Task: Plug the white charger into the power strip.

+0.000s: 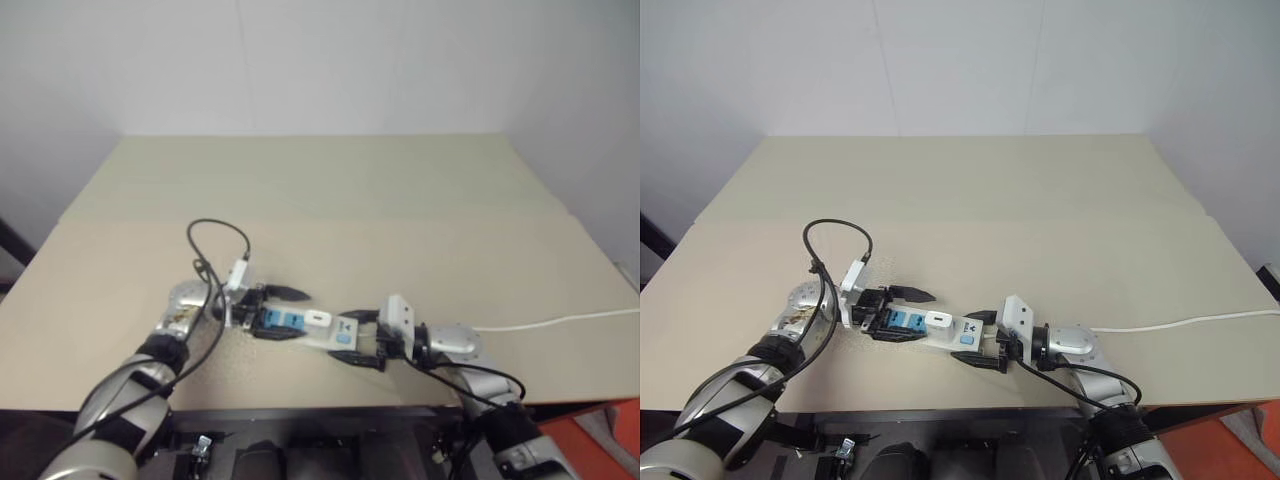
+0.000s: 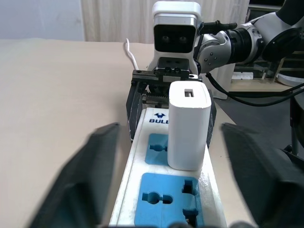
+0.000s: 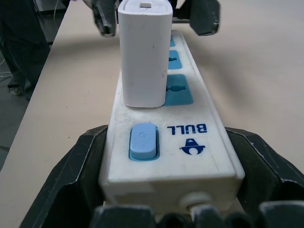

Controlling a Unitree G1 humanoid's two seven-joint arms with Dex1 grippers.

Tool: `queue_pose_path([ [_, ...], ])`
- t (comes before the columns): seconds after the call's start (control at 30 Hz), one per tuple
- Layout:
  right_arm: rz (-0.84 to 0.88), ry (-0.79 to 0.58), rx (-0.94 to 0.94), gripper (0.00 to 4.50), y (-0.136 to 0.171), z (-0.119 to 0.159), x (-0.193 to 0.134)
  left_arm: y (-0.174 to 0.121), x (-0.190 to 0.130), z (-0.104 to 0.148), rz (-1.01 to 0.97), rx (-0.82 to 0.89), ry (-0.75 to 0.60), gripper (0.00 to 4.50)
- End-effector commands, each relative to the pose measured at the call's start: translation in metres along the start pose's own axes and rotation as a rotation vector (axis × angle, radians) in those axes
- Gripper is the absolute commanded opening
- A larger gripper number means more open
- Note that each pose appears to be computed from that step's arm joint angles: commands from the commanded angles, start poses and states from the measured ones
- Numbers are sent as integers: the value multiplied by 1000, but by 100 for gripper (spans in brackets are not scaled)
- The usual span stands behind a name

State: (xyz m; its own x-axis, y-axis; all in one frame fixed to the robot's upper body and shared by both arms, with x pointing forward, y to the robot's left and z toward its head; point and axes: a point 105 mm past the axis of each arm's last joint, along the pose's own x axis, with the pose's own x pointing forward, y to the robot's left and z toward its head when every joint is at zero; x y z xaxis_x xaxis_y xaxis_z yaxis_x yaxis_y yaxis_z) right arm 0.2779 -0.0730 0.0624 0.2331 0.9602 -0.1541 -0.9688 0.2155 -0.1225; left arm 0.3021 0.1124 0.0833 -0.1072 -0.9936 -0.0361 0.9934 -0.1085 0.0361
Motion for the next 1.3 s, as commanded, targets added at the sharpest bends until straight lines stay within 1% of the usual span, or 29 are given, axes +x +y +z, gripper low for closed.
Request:
queue_pose_path([
  [0.03,46,-6,-11,343,5,3,1,-18,-7,-32,-16,-134,89,448],
  [0.17,48,-6,-10,343,5,3,2,-10,-14,-19,17,-72,78,448],
  [0.2,45,-6,-10,343,4,3,2,-7,-16,-14,25,-94,62,448],
  [0.23,42,-7,-10,343,4,3,1,-4,-20,-7,41,-81,49,448],
  [0.3,19,-15,-11,343,0,5,1,2,-29,12,74,-86,-22,448],
  [0.33,15,-19,-9,414,-1,6,0,4,-35,22,91,-76,-57,450],
  [0.4,6,-29,-21,447,-2,9,-3,6,-46,40,122,-51,-116,450],
  [0.47,-1,-44,-23,447,-4,13,-7,6,-56,51,154,-29,-142,450],
  [0.53,-21,-58,-32,447,-7,20,-18,9,-76,62,229,13,-153,450],
  [0.6,-43,-53,-60,447,-9,23,-30,8,-93,68,295,43,-161,450],
  [0.7,-93,-18,-138,447,-14,29,-53,-3,-119,69,371,50,-127,450],
  [0.8,-93,22,-182,447,-17,36,-80,-19,-140,68,423,52,-65,450],
  [1.03,-61,108,-232,447,-14,59,-134,-53,-168,73,491,62,7,450],
  [1.2,-58,141,-216,447,-12,63,-145,-60,-172,66,533,61,75,450],
  [1.3,-59,149,-180,447,-9,61,-147,-63,-170,69,512,23,41,450],
])
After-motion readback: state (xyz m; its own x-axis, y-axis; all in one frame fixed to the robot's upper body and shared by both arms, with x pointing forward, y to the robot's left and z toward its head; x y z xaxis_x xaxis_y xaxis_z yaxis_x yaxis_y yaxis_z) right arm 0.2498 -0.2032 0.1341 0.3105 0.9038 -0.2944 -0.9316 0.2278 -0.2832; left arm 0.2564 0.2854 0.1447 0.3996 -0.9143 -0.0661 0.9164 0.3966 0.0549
